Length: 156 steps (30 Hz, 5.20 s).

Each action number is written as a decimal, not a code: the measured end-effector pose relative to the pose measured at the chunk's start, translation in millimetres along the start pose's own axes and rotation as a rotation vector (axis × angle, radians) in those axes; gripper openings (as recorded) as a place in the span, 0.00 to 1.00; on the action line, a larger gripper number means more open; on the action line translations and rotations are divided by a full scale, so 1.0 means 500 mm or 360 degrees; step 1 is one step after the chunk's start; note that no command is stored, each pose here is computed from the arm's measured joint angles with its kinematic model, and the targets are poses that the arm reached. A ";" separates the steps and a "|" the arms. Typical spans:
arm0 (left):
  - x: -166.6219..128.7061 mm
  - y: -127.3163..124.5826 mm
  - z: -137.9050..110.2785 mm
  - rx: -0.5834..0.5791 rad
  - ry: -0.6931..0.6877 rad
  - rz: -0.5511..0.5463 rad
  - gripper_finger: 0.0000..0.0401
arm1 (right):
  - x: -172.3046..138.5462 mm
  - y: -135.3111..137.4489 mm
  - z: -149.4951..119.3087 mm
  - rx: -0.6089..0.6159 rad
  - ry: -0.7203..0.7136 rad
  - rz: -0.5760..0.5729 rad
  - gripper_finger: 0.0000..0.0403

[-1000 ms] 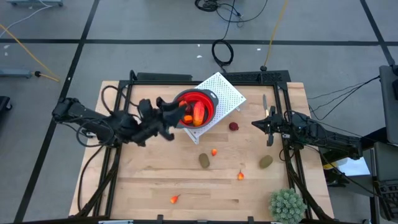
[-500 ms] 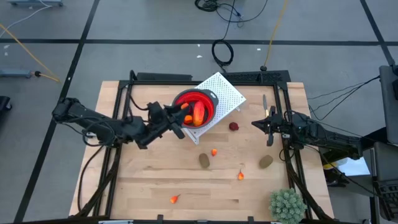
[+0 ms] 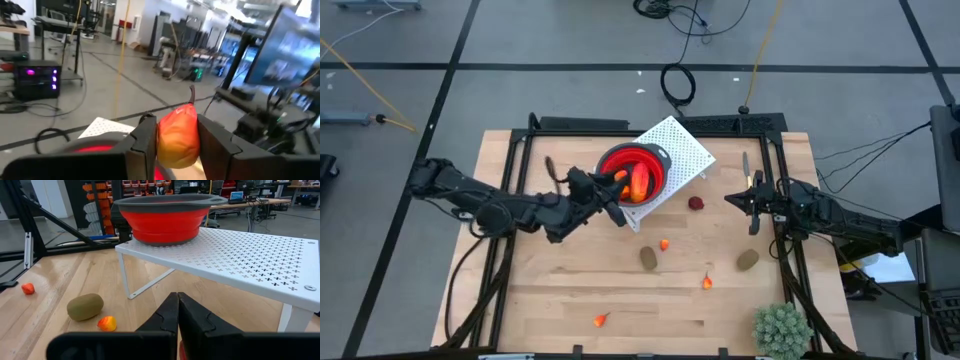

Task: Pick & Place Fruit
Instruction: Put the pear into the red strainer bowl on the shelf

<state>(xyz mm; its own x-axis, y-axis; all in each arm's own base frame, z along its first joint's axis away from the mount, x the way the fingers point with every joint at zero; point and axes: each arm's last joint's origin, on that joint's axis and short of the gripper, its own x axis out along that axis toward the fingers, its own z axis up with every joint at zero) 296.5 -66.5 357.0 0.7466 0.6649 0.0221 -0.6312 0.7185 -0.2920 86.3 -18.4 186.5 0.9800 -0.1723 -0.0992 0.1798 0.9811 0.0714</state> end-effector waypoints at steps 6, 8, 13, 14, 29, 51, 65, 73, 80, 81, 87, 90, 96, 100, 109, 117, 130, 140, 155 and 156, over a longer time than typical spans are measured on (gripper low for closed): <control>0.046 -0.049 0.012 0.0240 0.0145 0.0079 0.28 | 0.000 0.000 0.000 0.0000 0.0001 -0.0001 0.00; 0.063 -0.061 0.024 0.0272 0.0191 0.0103 0.28 | 0.000 0.000 0.000 0.0000 0.0000 0.0000 0.00; 0.098 -0.064 0.054 0.0275 0.0335 0.0121 0.28 | 0.000 0.000 0.000 0.0000 0.0000 0.0000 0.00; 0.106 -0.061 0.056 0.0270 0.0371 0.0116 0.28 | 0.000 0.000 0.000 0.0000 0.0000 0.0000 0.00; 0.179 0.048 0.043 -0.0066 0.0964 0.0234 0.28 | 0.000 0.000 0.000 0.0000 0.0000 0.0000 0.00; 0.153 0.075 0.005 0.0278 0.1515 0.0055 0.28 | 0.000 0.000 0.000 0.0000 0.0001 0.0000 0.00; 0.171 0.072 -0.034 0.0689 0.1593 -0.0066 0.28 | 0.000 0.000 0.000 0.0000 0.0000 -0.0001 0.00; 0.190 0.074 -0.065 0.0732 0.1650 -0.0029 0.33 | 0.000 0.000 0.000 0.0000 0.0002 -0.0001 0.00; 0.196 0.080 -0.064 0.0689 0.1652 -0.0001 0.45 | 0.000 0.000 0.000 0.0000 0.0001 -0.0001 0.00; 0.196 0.080 -0.064 0.0688 0.1652 0.0000 0.46 | 0.000 0.000 0.000 0.0000 0.0001 0.0000 0.00; 0.194 0.081 -0.059 0.0684 0.1673 -0.0049 0.55 | 0.000 0.000 0.000 0.0000 0.0001 -0.0001 0.00; 0.185 0.080 -0.037 0.0679 0.1649 -0.0108 0.56 | 0.000 0.000 0.000 0.0000 0.0000 0.0000 0.00; 0.160 0.084 0.032 0.0559 0.1498 -0.0117 0.57 | 0.000 0.000 0.000 0.0000 0.0000 0.0000 0.00; 0.140 0.081 0.083 0.0340 0.1390 -0.0101 0.57 | 0.000 0.000 0.000 0.0000 -0.0002 0.0000 0.00; 0.066 0.033 0.120 -0.0158 0.1410 -0.0219 0.57 | 0.000 0.000 0.000 0.0000 -0.0003 0.0000 0.00; -0.005 -0.056 0.102 -0.0421 0.1521 -0.0492 0.57 | 0.000 0.000 0.000 0.0000 -0.0003 0.0000 0.00; -0.090 -0.158 0.061 -0.0637 0.1457 -0.0608 0.57 | 0.000 0.000 0.000 0.0000 -0.0003 0.0000 0.00; -0.123 -0.201 -0.023 -0.0657 0.1684 -0.0481 0.57 | 0.000 0.000 0.000 0.0000 -0.0002 0.0000 0.00; -0.157 -0.231 -0.206 -0.0582 0.2454 -0.0029 0.57 | 0.000 0.000 0.000 0.0000 -0.0001 0.0000 0.00; -0.158 -0.230 -0.218 -0.0567 0.2500 0.0026 0.57 | 0.000 0.000 0.000 0.0000 -0.0001 -0.0001 0.00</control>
<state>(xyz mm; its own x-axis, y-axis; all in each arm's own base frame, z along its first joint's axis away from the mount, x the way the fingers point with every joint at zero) 332.7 -223.9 284.5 0.3484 -0.3460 -0.8711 -0.7297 0.4832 -0.4838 86.3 -18.4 186.5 0.9800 -0.1727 -0.0986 0.1801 0.9811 0.0714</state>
